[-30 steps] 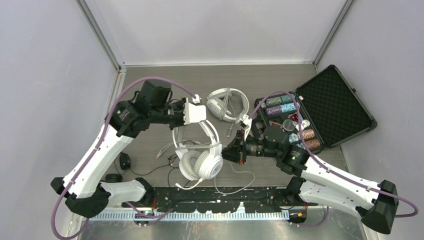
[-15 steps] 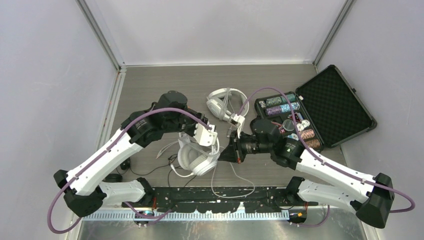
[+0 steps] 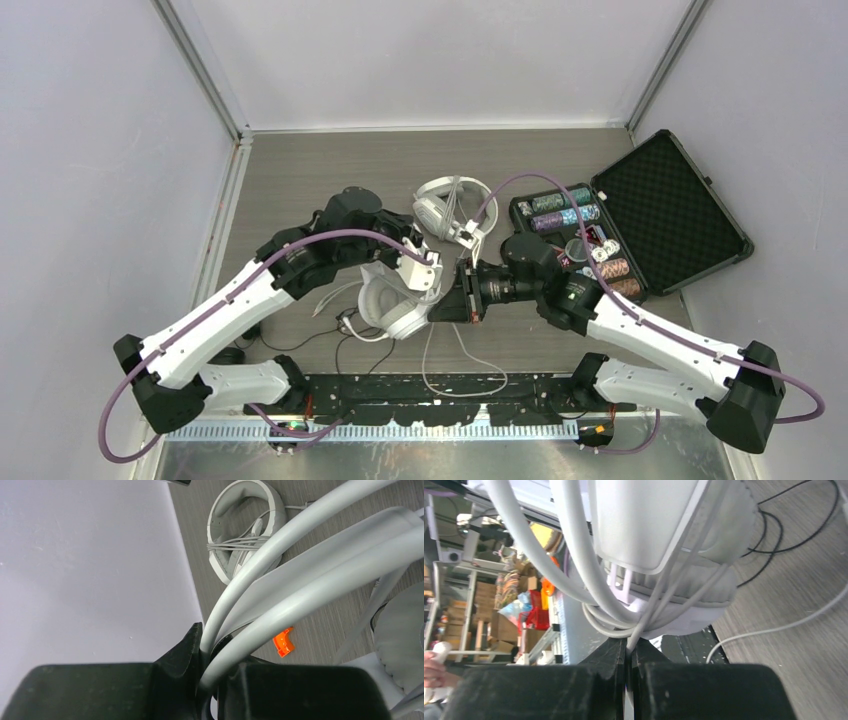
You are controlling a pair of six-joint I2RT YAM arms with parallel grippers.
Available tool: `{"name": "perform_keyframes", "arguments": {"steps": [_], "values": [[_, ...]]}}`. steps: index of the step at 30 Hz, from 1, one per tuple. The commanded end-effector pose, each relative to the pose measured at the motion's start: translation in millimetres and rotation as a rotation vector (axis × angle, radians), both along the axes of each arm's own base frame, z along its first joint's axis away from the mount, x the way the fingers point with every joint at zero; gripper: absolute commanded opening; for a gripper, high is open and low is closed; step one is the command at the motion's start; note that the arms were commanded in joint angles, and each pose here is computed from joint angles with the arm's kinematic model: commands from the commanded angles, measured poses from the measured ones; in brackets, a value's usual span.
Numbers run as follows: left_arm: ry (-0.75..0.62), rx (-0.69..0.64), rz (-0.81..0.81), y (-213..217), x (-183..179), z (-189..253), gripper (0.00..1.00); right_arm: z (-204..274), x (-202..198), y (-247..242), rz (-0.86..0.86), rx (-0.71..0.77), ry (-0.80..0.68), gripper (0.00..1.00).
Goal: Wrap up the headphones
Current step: Wrap the headphones cable around the headphones.
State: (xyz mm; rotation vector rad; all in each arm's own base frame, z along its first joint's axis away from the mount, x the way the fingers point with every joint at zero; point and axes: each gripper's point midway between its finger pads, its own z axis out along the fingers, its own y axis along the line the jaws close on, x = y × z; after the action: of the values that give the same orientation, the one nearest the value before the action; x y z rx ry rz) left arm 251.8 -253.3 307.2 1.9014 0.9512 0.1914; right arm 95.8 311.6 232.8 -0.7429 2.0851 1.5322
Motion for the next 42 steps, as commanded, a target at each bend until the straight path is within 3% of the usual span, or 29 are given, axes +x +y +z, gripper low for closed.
{"name": "perform_keyframes", "arguments": {"steps": [1, 11, 21, 26, 34, 38, 42], "values": [[-0.177, 0.095, 0.247, 54.9, 33.5, 16.8, 0.0, 47.9, -34.0, 5.0, 0.171, 0.2, 0.053, 0.05], [-0.146, -0.049, 0.383, 72.7, 28.5, 24.2, 0.0, 54.1, -25.7, 18.7, 0.152, 0.262, 0.113, 0.12], [-0.155, -0.177, 0.653, 103.6, 38.9, 38.8, 0.0, 54.2, -19.6, 29.2, 0.153, 0.297, 0.157, 0.12], [-0.157, -0.207, 0.673, 112.4, 32.7, 37.7, 0.0, 51.8, -20.8, 23.7, 0.136, 0.264, 0.131, 0.12], [-0.005, -0.437, 0.857, 120.1, 26.7, 37.5, 0.0, 69.2, -7.3, 31.8, 0.089, 0.317, 0.095, 0.15], [0.082, -0.46, 0.944, 122.2, 23.2, 24.9, 0.0, 71.8, 0.7, 38.9, 0.075, 0.344, 0.075, 0.16], [0.077, -0.46, 1.036, 132.8, 24.1, 21.6, 0.0, 85.2, 7.7, 41.3, 0.044, 0.39, 0.05, 0.16]]}}
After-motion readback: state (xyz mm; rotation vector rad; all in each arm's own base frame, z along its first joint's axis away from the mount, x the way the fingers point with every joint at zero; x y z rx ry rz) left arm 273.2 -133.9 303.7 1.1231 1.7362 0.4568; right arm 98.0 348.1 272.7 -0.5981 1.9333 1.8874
